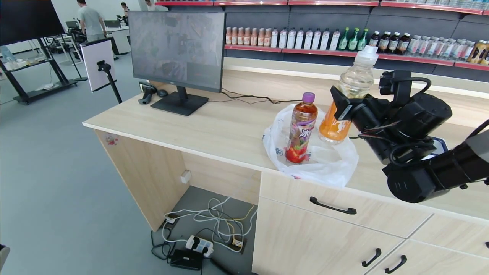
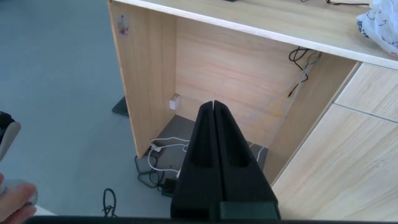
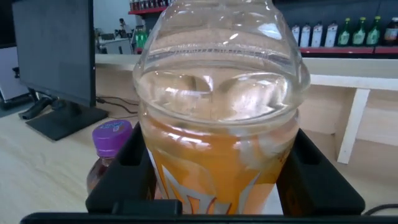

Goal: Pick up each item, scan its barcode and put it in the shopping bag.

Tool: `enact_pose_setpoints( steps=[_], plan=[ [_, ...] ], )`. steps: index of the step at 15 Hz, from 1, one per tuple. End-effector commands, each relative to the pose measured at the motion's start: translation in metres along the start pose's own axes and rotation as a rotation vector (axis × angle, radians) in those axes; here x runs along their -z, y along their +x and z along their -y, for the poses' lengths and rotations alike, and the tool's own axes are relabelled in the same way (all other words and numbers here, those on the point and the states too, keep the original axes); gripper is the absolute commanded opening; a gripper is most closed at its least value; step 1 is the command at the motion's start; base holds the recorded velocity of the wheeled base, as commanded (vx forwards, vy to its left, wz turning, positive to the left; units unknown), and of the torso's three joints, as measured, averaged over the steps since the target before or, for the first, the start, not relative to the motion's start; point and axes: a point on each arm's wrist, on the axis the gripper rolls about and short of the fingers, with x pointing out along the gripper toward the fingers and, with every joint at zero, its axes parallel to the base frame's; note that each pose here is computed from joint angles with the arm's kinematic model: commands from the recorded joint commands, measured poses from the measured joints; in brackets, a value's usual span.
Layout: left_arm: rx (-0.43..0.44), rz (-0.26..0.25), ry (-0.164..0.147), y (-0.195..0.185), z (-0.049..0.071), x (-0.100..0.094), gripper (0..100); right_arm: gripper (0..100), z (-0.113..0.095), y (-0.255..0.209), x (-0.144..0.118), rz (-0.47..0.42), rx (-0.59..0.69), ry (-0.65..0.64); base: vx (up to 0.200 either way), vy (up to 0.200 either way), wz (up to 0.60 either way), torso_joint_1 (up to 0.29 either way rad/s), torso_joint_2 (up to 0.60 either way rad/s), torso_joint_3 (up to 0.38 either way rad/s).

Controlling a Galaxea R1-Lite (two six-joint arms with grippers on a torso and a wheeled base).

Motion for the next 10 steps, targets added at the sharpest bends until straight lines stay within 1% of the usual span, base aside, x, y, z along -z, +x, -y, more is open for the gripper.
enact_pose_setpoints(
  steps=[1,5,7,10],
  plan=[
    [0.000,0.001,0.000,0.000,0.000,0.000,0,0,0.003,0.005,0.035,-0.059,0.007,-0.002,0.000,0.000,0.00,0.000,0.00,0.000],
    [0.000,0.001,-0.002,0.000,0.000,0.000,0,0,0.007,0.007,0.062,-0.068,0.012,-0.005,0.000,0.000,0.00,0.000,0.00,0.000],
    [0.000,0.001,-0.002,0.000,0.000,0.000,0,0,0.008,0.006,0.068,-0.073,0.012,0.013,0.000,0.000,0.00,0.000,0.00,0.000],
    [0.000,0.001,-0.002,0.000,0.000,0.000,0,0,0.016,0.006,0.079,-0.090,0.032,0.008,0.000,0.000,0.00,0.000,0.00,0.000]
  ],
)
